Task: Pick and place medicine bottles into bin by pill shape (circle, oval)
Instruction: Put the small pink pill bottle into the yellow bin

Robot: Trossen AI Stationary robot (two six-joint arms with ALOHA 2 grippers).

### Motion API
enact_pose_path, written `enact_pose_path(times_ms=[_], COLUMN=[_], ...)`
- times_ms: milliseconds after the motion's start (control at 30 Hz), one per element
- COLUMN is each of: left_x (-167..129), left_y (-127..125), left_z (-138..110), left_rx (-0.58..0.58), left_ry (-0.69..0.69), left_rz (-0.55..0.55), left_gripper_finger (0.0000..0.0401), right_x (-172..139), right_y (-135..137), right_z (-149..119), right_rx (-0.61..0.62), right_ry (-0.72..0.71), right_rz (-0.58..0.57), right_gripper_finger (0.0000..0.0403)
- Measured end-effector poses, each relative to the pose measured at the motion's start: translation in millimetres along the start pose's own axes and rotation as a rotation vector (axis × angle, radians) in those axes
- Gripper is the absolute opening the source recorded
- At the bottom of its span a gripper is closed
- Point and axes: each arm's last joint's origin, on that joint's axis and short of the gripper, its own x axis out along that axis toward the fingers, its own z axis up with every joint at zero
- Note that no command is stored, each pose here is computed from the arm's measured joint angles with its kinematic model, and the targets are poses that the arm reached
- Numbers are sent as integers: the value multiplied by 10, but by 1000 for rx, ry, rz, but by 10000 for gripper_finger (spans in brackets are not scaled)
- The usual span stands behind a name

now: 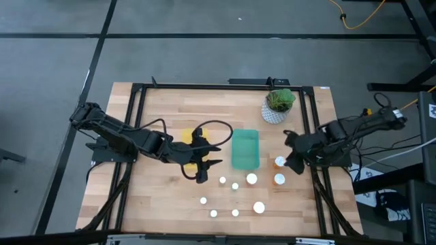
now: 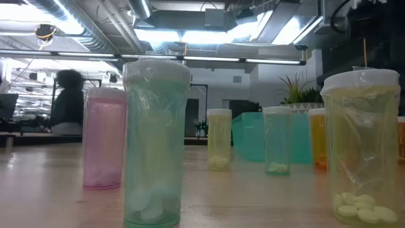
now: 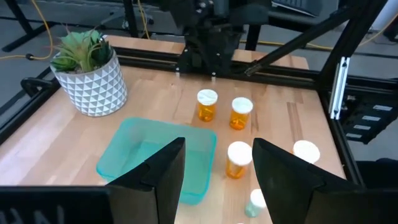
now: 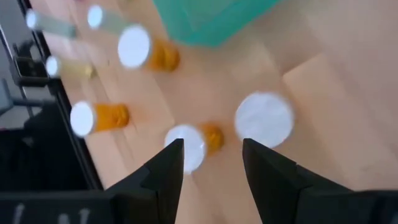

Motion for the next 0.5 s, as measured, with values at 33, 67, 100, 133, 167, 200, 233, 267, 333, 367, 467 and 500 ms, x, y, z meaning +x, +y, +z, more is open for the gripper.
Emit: enact_pose_path(times_ms=[33,67,100,133,167,200,233,267,333,367,467,500], left_x=[0,0,0,0,0,0,0,0,0,0,0,0], left_y=[0,0,0,0,0,1,2,3,3,4,6,6], left_z=[-3,-2,-2,-2,-3,-5,-6,-8,-10,-12,-19,-19], left_rx=[1,1,1,1,2,2,3,4,5,6,9,10], left_ry=[2,2,2,2,3,4,6,8,10,11,18,19], left_rz=[0,0,0,0,1,1,2,3,3,4,5,6], left_gripper_finger=[181,181,181,181,181,181,181,181,181,181,181,181], right_x=[33,59,83,97,100,88,61,23,-49,-83,-204,-241], right_y=[37,78,120,163,208,255,311,372,478,529,687,723], right_z=[-17,-32,-49,-66,-82,-90,-93,-86,-59,-41,-14,-22], right_rx=[7,12,9,7,2,6,0,-12,-48,-70,-175,-214], right_ry=[32,62,97,136,181,217,238,240,195,153,70,67], right_rz=[14,36,64,92,115,141,172,202,245,266,363,389], right_gripper_finger=[167,167,167,167,167,167,167,167,167,167,167,167])
